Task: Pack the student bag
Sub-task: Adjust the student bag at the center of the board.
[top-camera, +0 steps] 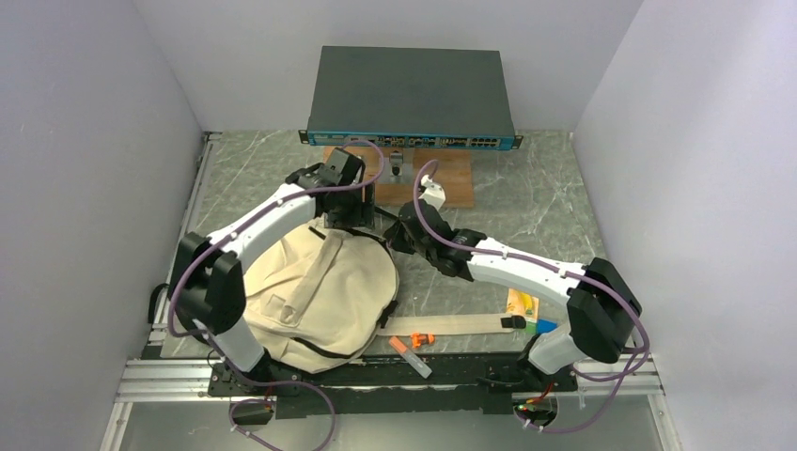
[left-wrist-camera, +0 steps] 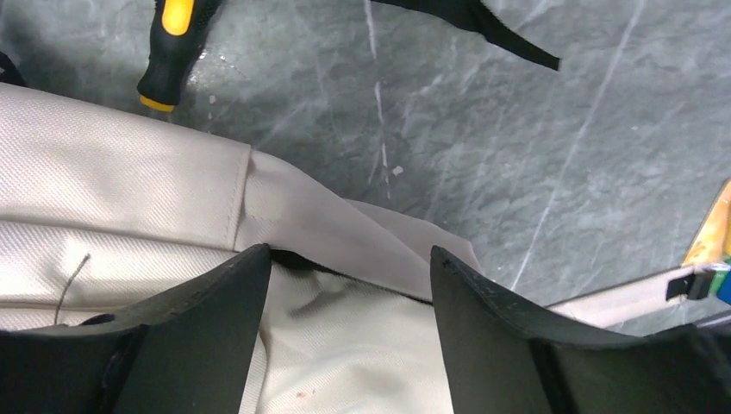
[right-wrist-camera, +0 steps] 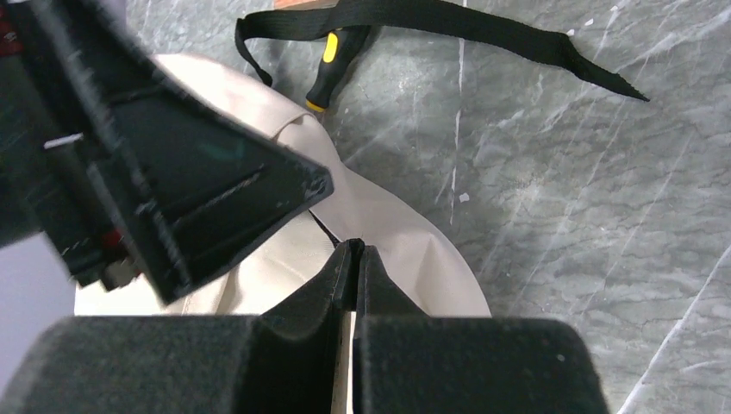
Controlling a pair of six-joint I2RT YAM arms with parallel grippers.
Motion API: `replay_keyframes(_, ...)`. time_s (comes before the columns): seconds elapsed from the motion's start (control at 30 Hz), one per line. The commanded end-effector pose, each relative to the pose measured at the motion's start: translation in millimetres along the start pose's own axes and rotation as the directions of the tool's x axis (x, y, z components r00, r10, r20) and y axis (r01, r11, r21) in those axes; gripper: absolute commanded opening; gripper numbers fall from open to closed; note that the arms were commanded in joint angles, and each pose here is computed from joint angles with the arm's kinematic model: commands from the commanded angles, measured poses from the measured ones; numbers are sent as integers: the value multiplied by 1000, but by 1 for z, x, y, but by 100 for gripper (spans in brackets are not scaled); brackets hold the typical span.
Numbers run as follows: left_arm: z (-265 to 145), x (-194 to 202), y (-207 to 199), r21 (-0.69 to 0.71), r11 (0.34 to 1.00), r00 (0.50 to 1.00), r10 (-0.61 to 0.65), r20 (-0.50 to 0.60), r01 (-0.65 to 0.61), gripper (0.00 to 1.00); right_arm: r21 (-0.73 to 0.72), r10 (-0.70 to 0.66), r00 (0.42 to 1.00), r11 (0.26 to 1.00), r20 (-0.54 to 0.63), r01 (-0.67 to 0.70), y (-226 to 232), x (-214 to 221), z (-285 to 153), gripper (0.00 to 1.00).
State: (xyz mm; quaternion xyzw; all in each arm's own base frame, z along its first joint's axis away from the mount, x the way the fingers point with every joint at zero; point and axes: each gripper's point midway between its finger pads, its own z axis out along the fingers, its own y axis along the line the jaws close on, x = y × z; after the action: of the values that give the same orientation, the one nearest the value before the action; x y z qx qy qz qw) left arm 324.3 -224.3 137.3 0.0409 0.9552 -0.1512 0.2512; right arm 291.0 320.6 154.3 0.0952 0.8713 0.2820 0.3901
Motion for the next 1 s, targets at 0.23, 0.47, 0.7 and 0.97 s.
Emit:
replay_keyframes(0.23,-25,3,7,-170,953,967,-253,4,250,69,-59,-55,994,996,99,61,23,-18,-18,0)
replay_keyframes(0.47,-71,-27,-14,36,991,934,109,341,-128,75,-151,-98,992,983,73,109,36,-16,-28,0)
replay_keyframes(0.7,-112,-20,-18,-30,697,601,639,481,-717,80,-285,-128,990,949,53,138,48,-25,-37,0)
replay_keyframes(0.97,-83,-11,-49,71,351,330,769,547,-934,67,-353,-118,993,928,28,120,61,-35,-38,0)
